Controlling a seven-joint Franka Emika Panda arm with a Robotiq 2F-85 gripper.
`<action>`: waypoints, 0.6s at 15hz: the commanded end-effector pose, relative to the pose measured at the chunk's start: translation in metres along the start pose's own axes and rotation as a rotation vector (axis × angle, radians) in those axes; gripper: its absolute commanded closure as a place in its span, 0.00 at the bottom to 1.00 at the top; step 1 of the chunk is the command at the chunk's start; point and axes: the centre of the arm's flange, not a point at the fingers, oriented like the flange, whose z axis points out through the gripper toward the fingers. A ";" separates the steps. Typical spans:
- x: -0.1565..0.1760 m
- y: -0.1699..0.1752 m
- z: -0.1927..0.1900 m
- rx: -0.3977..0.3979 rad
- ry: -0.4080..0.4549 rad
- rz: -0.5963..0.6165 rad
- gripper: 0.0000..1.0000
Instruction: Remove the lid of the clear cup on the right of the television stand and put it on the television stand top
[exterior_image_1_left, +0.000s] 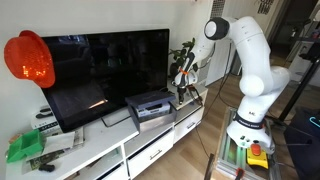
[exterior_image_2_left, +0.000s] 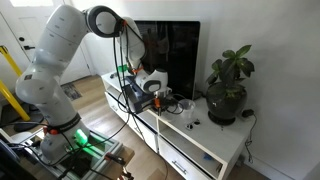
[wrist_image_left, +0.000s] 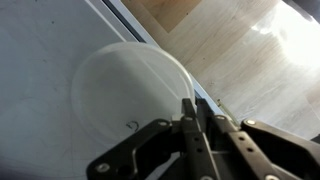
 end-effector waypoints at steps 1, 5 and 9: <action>-0.001 0.010 0.001 -0.005 0.018 -0.022 0.56; 0.002 -0.003 -0.051 -0.033 0.036 -0.019 0.30; -0.005 -0.015 -0.132 -0.102 0.024 0.107 0.02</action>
